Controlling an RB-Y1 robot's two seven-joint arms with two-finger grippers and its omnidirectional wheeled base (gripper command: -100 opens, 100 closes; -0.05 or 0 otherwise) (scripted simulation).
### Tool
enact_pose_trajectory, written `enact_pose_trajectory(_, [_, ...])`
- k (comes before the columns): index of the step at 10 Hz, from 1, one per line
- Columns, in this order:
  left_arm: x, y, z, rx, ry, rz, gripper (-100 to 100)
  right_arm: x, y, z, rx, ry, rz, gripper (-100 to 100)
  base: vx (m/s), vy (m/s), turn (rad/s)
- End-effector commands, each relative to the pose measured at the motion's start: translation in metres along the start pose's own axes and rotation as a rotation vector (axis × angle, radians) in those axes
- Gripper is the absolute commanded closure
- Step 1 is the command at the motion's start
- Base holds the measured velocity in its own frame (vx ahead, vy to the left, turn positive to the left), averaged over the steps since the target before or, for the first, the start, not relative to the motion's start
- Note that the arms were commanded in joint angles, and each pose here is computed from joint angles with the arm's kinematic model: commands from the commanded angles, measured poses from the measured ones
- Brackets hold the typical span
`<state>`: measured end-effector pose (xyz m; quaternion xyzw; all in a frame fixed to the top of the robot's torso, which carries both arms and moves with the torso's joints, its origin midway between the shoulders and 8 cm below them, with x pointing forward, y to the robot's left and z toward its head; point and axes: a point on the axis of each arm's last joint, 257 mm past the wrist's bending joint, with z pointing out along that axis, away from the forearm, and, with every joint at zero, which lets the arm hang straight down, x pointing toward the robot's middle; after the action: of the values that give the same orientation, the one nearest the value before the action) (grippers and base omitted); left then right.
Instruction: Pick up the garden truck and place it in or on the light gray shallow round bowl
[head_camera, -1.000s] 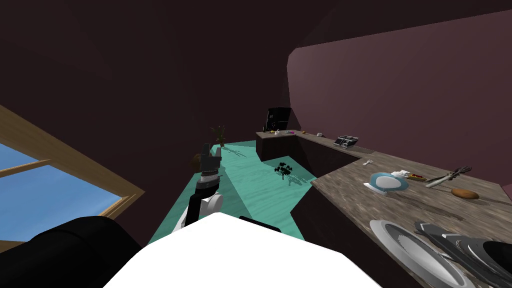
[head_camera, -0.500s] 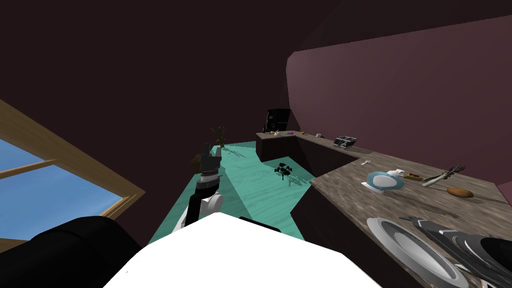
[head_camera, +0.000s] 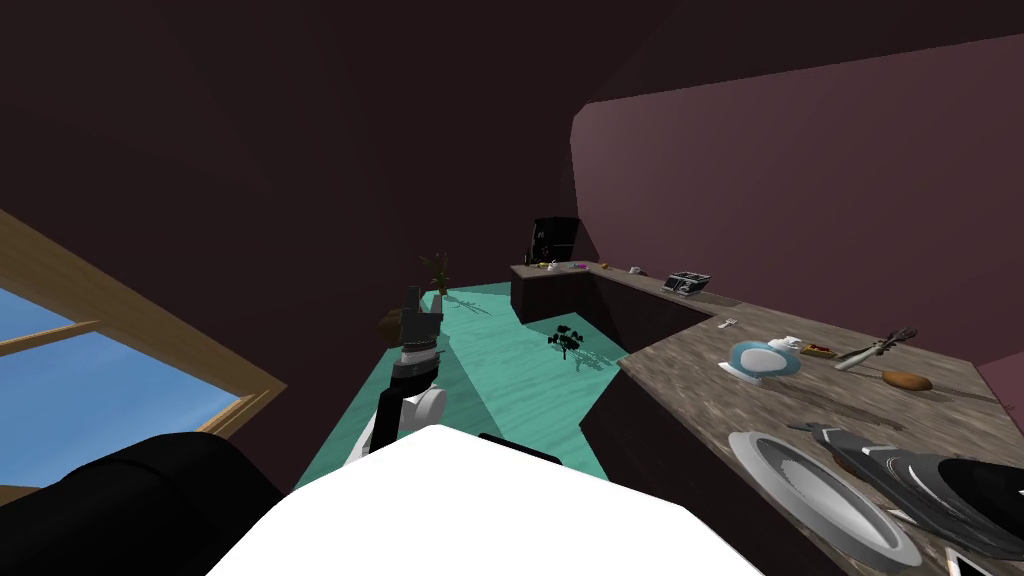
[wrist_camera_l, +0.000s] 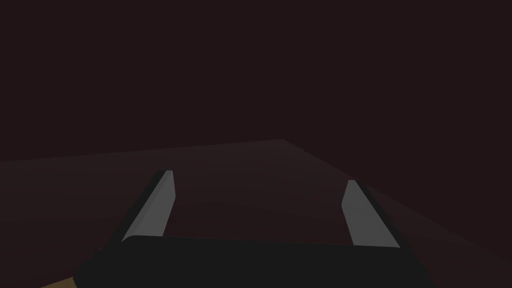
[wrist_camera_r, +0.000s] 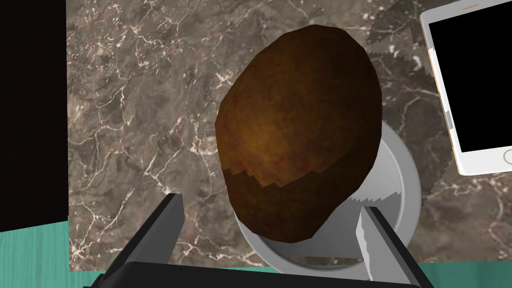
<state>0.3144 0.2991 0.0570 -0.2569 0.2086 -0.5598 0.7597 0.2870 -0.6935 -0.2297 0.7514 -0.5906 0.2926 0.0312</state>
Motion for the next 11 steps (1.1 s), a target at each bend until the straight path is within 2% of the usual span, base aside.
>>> enact_pose_trajectory(1, [0.0, 0.0, 0.0, 0.0, 0.0, 0.0, 0, -0.003, -0.003, -0.003, -0.008, -0.005, -0.002, -100, -0.024, -0.03, -0.043])
enact_pose_trajectory(3, [0.0, 0.0, 0.0, 0.0, 0.0, 0.0, 0, -0.002, -0.017, -0.008, -0.006, -0.003, -0.017, -100, -0.018, -0.022, -0.017])
enact_pose_trajectory(4, [0.0, 0.0, 0.0, 0.0, 0.0, 0.0, 0, -0.004, -0.039, -0.015, -0.002, -0.006, -0.029, -100, -0.034, -0.051, -0.117])
enact_pose_trajectory(6, [0.0, 0.0, 0.0, 0.0, 0.0, 0.0, 0, -0.004, -0.039, -0.015, -0.002, -0.006, -0.029, -100, -0.019, -0.03, -0.015])
enact_pose_trajectory(8, [0.0, 0.0, 0.0, 0.0, 0.0, 0.0, 0, -0.008, -0.06, -0.023, 0.001, -0.009, -0.042, -100, -0.011, -0.022, -0.052])
enact_pose_trajectory(11, [0.0, 0.0, 0.0, 0.0, 0.0, 0.0, 0, -0.01, -0.068, -0.027, -0.001, -0.011, -0.049, -100, -0.015, -0.022, -0.029])
